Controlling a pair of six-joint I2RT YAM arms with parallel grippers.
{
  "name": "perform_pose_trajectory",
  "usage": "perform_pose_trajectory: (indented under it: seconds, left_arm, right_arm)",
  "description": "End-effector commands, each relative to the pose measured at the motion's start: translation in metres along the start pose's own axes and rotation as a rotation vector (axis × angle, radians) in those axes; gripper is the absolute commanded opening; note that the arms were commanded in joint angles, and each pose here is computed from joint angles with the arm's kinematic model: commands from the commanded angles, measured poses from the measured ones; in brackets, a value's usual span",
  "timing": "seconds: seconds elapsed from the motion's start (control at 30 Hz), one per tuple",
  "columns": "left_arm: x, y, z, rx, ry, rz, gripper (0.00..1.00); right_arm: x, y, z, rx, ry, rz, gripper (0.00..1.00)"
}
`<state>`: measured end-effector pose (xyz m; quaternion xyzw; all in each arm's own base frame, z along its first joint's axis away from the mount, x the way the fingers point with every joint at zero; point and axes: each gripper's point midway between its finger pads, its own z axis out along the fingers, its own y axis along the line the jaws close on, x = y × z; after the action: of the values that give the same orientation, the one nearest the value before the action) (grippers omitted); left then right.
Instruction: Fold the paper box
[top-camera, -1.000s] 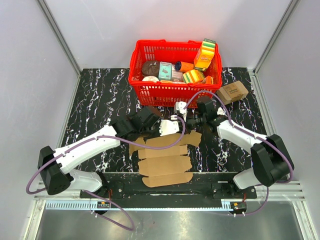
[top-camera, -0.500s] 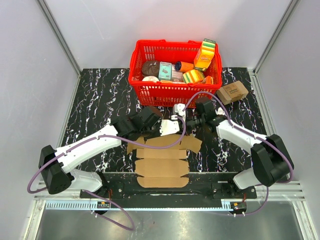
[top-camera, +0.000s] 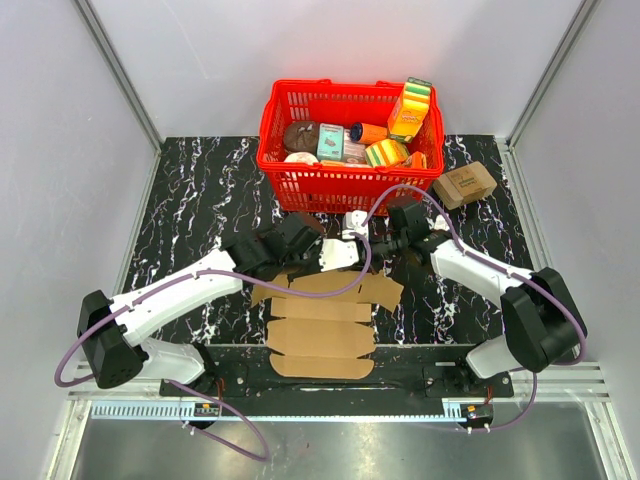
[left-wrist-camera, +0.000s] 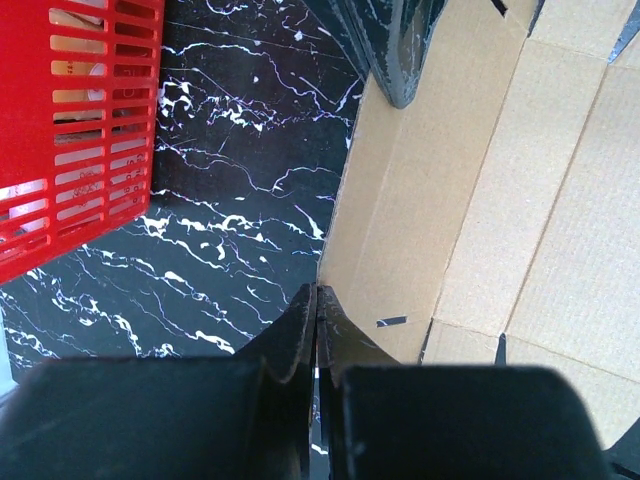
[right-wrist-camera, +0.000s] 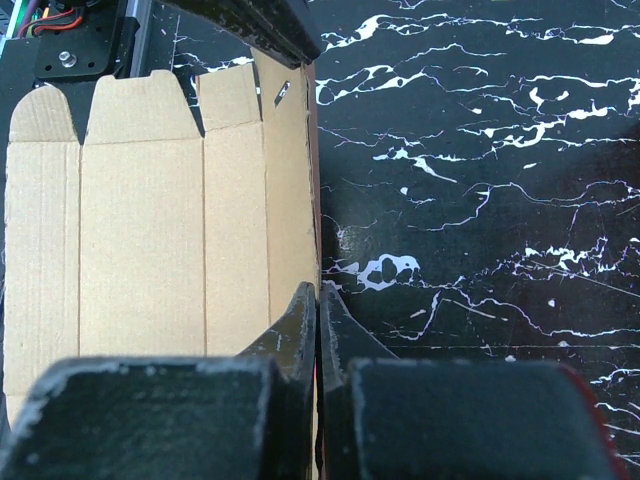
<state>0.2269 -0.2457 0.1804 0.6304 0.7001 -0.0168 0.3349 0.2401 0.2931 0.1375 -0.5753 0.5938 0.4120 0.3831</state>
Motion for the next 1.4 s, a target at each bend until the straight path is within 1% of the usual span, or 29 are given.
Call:
perform_pose_trajectory:
  seconds: [0.0, 0.13, 0.17, 0.23, 0.27, 0.4, 0.47, 0.53, 0.7, 0.8, 0.93, 1.0, 1.2, 1.3, 1.37]
  left_arm:
    - [-0.018, 0.014, -0.005, -0.043, -0.063, -0.008, 0.0]
    - [-0.015, 0.021, -0.006, -0.093, -0.049, -0.036, 0.0]
    - [-0.014, 0.026, -0.007, -0.117, -0.046, -0.047, 0.06]
    - [-0.012, 0.034, -0.01, -0.163, -0.045, -0.079, 0.28]
    - [-0.014, 0.038, -0.013, -0.187, -0.053, -0.099, 0.36]
    - [-0.014, 0.054, -0.027, -0.238, -0.087, -0.188, 0.48]
    - [-0.011, 0.063, -0.035, -0.267, -0.105, -0.235, 0.62]
    - [-0.009, 0.071, -0.048, -0.307, -0.144, -0.301, 0.71]
    - [0.005, 0.086, -0.07, -0.427, -0.266, -0.494, 0.82]
    - [0.022, 0.09, -0.079, -0.502, -0.314, -0.613, 0.84]
    - [0.04, 0.084, -0.084, -0.537, -0.376, -0.766, 0.77]
    - [0.046, 0.079, -0.084, -0.536, -0.397, -0.82, 0.75]
    - [0.053, 0.066, -0.073, -0.5, -0.427, -0.899, 0.75]
    - [0.053, 0.058, -0.063, -0.465, -0.447, -0.922, 0.75]
    - [0.05, 0.054, -0.059, -0.443, -0.485, -0.933, 0.76]
  right_arm:
    - [-0.011, -0.005, 0.003, 0.007, -0.005, -0.032, 0.0]
    - [-0.014, -0.007, 0.001, 0.02, -0.008, -0.03, 0.0]
    - [-0.014, -0.006, 0.001, 0.022, -0.009, -0.031, 0.0]
    - [-0.015, -0.008, 0.0, 0.033, -0.004, -0.023, 0.0]
    - [-0.015, -0.009, 0.0, 0.037, -0.001, -0.02, 0.0]
    - [-0.011, -0.009, 0.0, 0.029, 0.026, -0.003, 0.0]
    - [-0.009, -0.009, -0.001, 0.027, 0.042, 0.013, 0.0]
    - [-0.008, -0.009, -0.001, 0.024, 0.056, 0.035, 0.0]
    - [-0.011, -0.015, -0.003, 0.07, 0.087, 0.138, 0.0]
    - [-0.013, -0.025, -0.009, 0.169, 0.097, 0.239, 0.0]
    - [-0.017, -0.041, -0.022, 0.351, 0.099, 0.398, 0.0]
    - [-0.02, -0.041, -0.026, 0.377, 0.107, 0.436, 0.0]
    - [-0.03, -0.038, -0.035, 0.426, 0.069, 0.499, 0.0]
    - [-0.028, -0.035, -0.04, 0.449, 0.083, 0.532, 0.0]
    - [-0.023, -0.032, -0.042, 0.455, 0.107, 0.556, 0.0]
